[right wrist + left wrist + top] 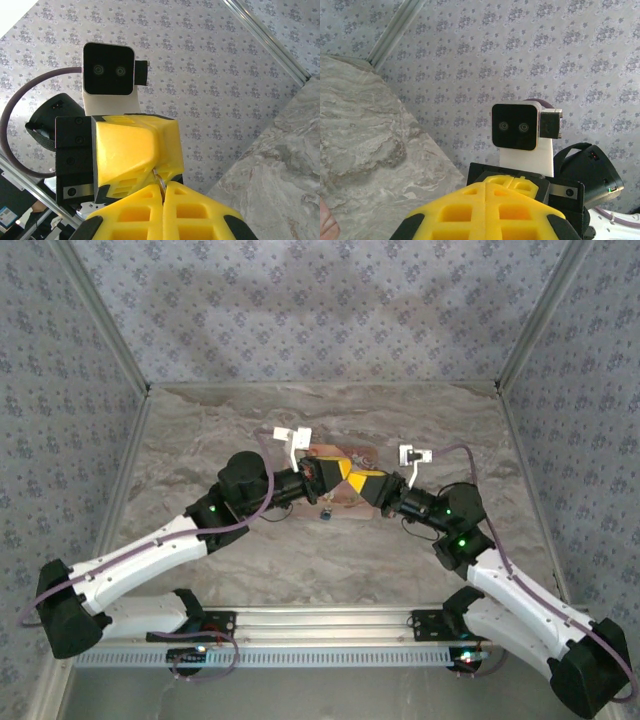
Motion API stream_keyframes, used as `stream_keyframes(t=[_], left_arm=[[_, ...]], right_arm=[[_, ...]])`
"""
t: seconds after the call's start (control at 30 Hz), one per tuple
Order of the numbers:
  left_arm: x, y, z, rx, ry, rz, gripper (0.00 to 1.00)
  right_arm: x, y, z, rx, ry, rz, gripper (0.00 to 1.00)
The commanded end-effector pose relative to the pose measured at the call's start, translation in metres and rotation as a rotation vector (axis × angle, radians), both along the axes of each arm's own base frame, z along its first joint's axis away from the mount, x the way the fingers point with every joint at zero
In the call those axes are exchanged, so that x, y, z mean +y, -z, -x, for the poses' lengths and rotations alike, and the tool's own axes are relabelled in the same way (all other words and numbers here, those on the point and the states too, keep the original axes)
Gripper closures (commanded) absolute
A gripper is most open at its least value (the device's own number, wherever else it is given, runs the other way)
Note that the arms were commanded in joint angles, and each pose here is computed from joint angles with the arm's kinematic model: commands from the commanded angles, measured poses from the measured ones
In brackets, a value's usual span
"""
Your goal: Unlock the padlock with the key
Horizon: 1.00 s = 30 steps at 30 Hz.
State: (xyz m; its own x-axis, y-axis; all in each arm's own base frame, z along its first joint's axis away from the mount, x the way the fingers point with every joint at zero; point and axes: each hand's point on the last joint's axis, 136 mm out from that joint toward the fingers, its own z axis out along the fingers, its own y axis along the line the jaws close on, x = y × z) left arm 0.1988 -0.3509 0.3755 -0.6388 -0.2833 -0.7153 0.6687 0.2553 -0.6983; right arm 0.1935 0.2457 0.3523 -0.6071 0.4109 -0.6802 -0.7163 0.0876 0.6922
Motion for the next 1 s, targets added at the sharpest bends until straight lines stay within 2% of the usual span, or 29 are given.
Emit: stream_keyframes(t=[0.0,0.2,0.23,0.27,0.37,0.5,0.57,0.63,0.97], left_arm=[[-0.008,-0.011,0.013,-0.009,0.071,0.029,1.00],[-0.007,-0.011,0.013,-0.004,0.063,0.016,1.00],[-0.003,-0.009,0.011,-0.004,0.038,0.007,0.91],[0.003,-0.007,0.008,-0.003,0.005,-0.004,0.74],[0.023,-0.005,0.006,-0.017,-0.073,-0.018,0.51],[0.050,0.011,0.005,0.000,-0.161,-0.091,0.44],[0.061,0.026,0.006,0.022,-0.190,-0.142,0.39],[0.068,0.045,0.007,0.059,-0.206,-0.193,0.38],[0.084,0.166,0.012,0.296,-0.262,-0.347,0.30]], right_arm=[[0.000,-0.018,0.003,-0.062,0.008,0.001,1.00],[-0.003,-0.011,0.002,-0.045,0.022,0.019,1.00],[-0.005,-0.010,0.002,-0.044,0.032,0.026,1.00],[-0.008,-0.009,0.001,-0.044,0.043,0.035,1.00],[-0.015,-0.003,-0.001,-0.033,0.073,0.071,1.00],[-0.027,0.009,-0.008,-0.001,0.122,0.120,1.00],[-0.035,0.018,-0.015,0.027,0.159,0.161,1.00],[-0.042,0.027,-0.020,0.043,0.188,0.195,1.00],[-0.094,0.085,-0.061,0.147,0.473,0.492,1.00]])
